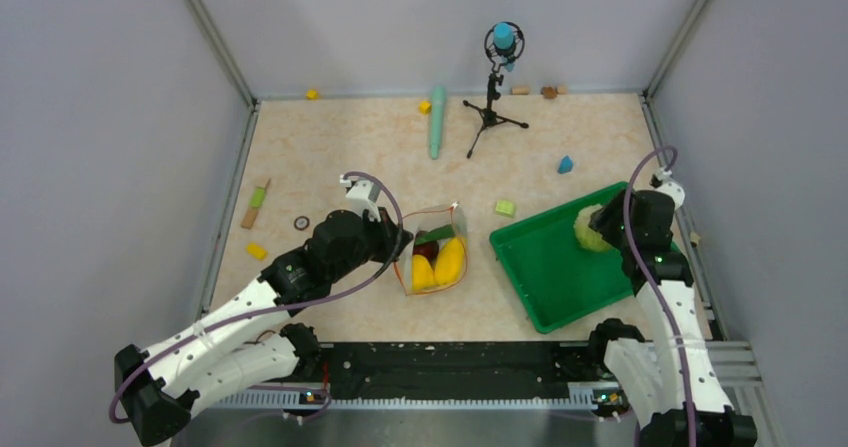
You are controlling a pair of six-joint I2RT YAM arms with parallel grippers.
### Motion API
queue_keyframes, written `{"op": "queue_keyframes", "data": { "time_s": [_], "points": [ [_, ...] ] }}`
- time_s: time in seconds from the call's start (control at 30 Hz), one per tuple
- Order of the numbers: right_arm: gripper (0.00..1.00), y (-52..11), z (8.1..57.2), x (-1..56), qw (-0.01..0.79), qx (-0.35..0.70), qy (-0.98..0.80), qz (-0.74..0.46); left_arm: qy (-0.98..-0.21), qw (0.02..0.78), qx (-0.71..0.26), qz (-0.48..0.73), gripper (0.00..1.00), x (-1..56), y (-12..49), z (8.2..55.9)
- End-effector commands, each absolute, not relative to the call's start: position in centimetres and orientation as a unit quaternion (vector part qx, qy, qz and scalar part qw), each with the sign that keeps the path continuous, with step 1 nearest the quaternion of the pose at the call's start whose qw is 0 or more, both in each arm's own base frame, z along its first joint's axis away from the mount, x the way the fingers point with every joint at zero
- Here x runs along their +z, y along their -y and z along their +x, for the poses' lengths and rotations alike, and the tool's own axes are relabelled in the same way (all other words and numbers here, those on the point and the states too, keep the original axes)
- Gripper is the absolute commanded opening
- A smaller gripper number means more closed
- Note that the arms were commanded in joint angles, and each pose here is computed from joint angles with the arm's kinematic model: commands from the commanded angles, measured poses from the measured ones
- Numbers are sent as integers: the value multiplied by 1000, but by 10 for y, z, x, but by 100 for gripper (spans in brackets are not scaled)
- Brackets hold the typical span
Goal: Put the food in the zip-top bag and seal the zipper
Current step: Pick up the fake vegetable from the bin, then place the fake vegetable in the zipper food storage bag.
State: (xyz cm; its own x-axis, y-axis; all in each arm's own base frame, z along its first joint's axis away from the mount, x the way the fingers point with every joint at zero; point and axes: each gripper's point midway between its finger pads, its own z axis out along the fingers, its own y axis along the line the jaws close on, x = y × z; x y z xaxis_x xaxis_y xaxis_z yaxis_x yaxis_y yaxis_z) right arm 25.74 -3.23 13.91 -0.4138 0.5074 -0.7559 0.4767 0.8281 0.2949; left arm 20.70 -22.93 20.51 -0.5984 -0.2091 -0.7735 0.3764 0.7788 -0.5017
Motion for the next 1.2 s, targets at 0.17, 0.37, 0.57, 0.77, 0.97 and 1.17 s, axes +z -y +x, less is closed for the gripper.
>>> {"op": "queue_keyframes", "data": {
  "time_s": [0.17,0.37,0.57,0.77,0.97,1.17],
  "points": [
    [0,-85,263,257,547,326,-768,66,-819,457,-342,53,0,213,234,209],
    [0,-141,231,305,540,433,-721,-38,-821,454,-340,55,0,210,235,210],
    [0,-215,185,340,504,537,-657,-164,-823,451,-341,57,0,209,237,210],
    [0,-291,164,340,453,559,-646,-255,-822,455,-338,55,0,211,234,210],
    [0,-330,176,318,418,536,-678,-280,-818,459,-343,54,0,215,232,208],
    [0,-326,197,291,432,488,-721,-235,-810,470,-348,50,0,222,228,206]
  ]
}}
